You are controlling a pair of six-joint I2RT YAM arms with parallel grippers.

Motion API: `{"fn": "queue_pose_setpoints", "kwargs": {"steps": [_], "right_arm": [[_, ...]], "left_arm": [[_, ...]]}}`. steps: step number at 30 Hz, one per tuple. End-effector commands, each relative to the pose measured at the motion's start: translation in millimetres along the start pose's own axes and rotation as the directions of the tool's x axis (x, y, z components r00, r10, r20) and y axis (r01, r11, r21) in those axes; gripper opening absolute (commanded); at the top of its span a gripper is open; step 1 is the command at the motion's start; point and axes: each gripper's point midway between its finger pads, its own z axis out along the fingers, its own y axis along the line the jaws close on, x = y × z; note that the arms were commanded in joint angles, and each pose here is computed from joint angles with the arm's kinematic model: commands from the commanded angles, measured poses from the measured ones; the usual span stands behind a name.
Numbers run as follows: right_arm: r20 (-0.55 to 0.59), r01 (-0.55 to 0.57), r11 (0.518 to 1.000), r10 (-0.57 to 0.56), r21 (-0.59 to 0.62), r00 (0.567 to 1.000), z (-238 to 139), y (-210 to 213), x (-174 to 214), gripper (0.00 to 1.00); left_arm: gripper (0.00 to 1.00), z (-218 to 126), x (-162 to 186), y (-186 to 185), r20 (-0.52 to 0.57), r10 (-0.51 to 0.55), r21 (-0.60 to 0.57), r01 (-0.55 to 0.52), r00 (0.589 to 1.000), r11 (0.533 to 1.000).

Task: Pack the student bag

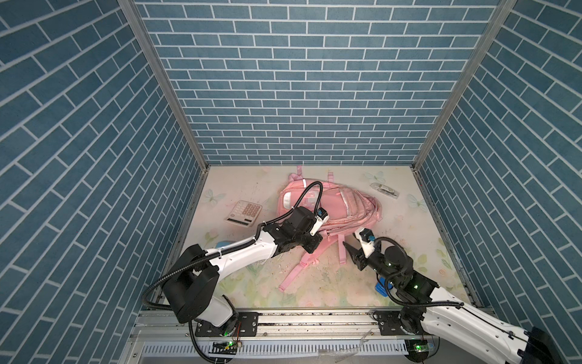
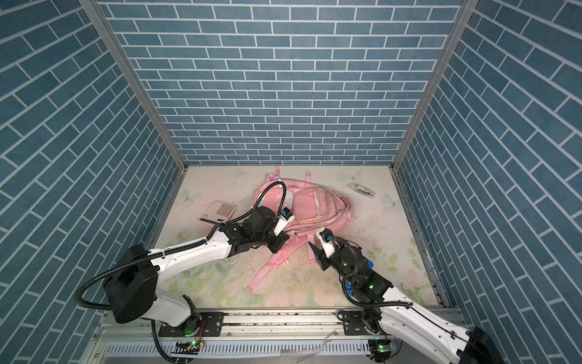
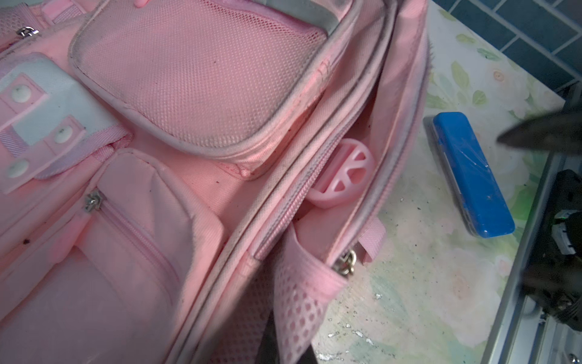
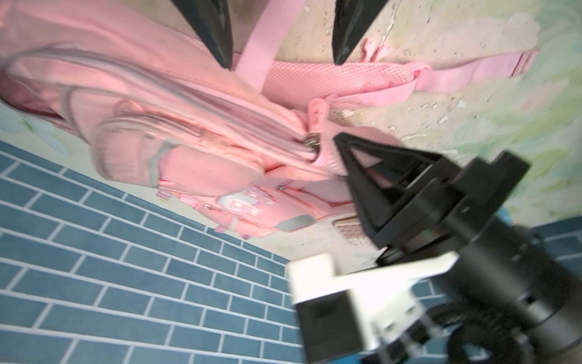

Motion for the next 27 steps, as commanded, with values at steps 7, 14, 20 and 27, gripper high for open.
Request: {"fn": "queue_pose_setpoints", "kwargs": {"steps": [7, 14, 20, 27], "right_arm": [[0.133, 0.143, 0.971, -0.17, 0.191, 0.976, 9, -10, -19, 0.45], [0.13, 0.196, 0.966, -0.219, 0.169, 0.967, 24, 4, -18, 0.44], [0.093, 0.216, 0.964, -0.232, 0.157, 0.968, 33, 13, -9, 0.43], [0.032, 0.216, 0.935, -0.234, 0.282, 0.972, 42, 2, -7, 0.37]], "left_arm": [[0.0, -26, -62, -36, 0.205, 0.003, 0.115, -0.027, 0.979, 0.993], [0.0, -22, -62, -37, 0.201, 0.007, 0.115, -0.03, 0.98, 0.993], [0.0, -19, -65, -37, 0.201, 0.005, 0.118, -0.029, 0.98, 0.993], [0.0, -16, -65, -38, 0.196, -0.001, 0.124, -0.023, 0.981, 0.992]]}}
